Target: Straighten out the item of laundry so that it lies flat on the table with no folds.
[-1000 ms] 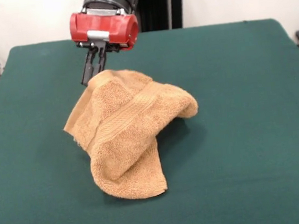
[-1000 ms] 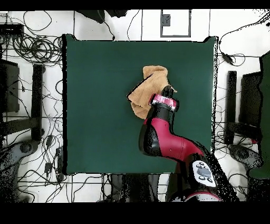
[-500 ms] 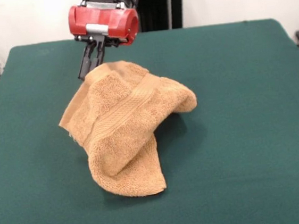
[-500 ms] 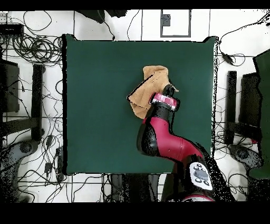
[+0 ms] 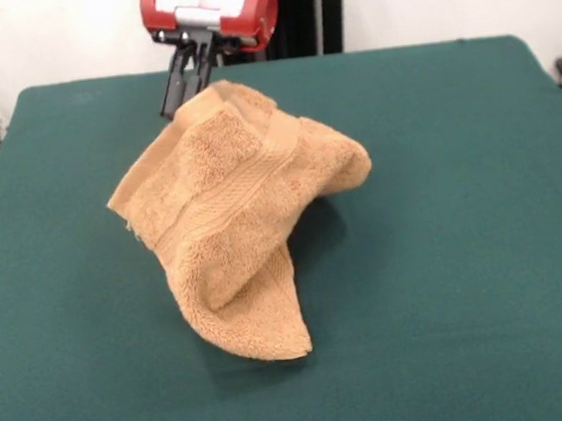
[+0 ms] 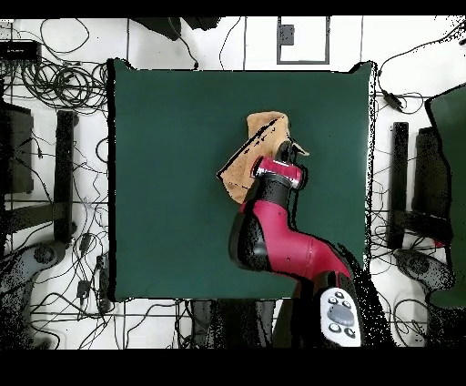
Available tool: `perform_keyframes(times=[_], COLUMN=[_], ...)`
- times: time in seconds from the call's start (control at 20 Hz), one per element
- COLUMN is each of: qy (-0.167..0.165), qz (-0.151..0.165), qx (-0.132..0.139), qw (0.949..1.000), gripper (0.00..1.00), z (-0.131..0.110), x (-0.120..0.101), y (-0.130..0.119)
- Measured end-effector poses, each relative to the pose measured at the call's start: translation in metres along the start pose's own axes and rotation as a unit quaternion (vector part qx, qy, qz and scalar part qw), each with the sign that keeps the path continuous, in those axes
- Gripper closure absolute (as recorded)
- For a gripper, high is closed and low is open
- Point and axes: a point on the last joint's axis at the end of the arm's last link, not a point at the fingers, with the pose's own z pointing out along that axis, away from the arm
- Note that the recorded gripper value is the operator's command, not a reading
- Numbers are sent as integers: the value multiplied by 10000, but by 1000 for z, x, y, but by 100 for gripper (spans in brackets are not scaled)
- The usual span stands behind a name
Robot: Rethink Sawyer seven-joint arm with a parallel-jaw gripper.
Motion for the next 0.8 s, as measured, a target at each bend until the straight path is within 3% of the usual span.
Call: perform_keyframes(times=[0.35, 0.8], qy=[675, 466], qz=[-29, -85], qx=[174, 81], qw=[9976, 9988], gripper=[100, 100], z=[-11, -16], x=[-21, -55], y=[-2, 14])
